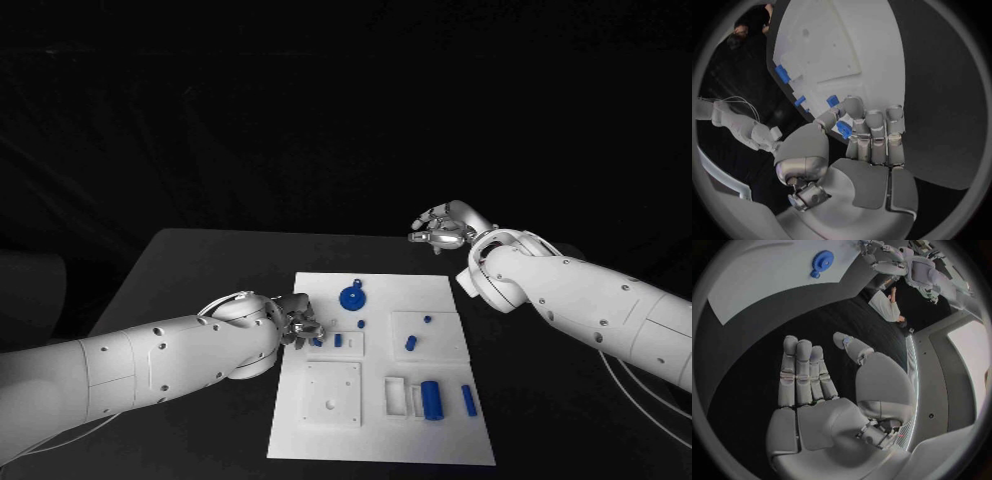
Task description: Assemble the parts on the task board
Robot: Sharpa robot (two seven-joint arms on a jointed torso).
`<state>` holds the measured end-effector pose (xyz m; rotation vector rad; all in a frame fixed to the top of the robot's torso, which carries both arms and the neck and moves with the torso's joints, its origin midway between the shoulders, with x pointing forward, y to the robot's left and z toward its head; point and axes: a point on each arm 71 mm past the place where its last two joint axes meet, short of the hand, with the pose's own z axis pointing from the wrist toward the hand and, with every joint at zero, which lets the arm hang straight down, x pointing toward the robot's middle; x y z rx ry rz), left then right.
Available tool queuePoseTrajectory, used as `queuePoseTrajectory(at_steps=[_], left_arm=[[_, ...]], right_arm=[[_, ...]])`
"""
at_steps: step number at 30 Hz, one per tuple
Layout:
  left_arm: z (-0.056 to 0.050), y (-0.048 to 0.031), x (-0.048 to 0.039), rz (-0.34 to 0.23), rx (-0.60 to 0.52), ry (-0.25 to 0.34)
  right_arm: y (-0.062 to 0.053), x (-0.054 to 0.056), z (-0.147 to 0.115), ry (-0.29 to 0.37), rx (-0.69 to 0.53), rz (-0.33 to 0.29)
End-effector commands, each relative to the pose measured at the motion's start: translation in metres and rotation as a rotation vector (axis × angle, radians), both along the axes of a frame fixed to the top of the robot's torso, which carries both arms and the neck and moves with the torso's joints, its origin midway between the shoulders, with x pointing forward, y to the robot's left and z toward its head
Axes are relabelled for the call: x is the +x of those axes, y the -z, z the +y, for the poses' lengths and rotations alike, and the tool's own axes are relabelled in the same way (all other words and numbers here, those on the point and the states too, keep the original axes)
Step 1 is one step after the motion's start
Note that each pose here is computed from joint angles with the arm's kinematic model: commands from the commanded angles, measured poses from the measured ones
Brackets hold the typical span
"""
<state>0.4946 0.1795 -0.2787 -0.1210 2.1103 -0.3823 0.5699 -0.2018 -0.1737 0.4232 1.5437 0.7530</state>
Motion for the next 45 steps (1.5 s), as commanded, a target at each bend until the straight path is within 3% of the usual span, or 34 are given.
queuePoseTrajectory(at_steps=[1,45], left_arm=[[-0.0039,0.0113,-0.0075,0.067,0.033,0.030],[0.0059,0.0106,-0.0040,0.047,0.034,-0.003]], right_arm=[[0.0002,-0.0004,0.0012,-0.014,-0.009,0.001],[0.0002,-0.0004,-0.0006,-0.012,-0.010,0.001]])
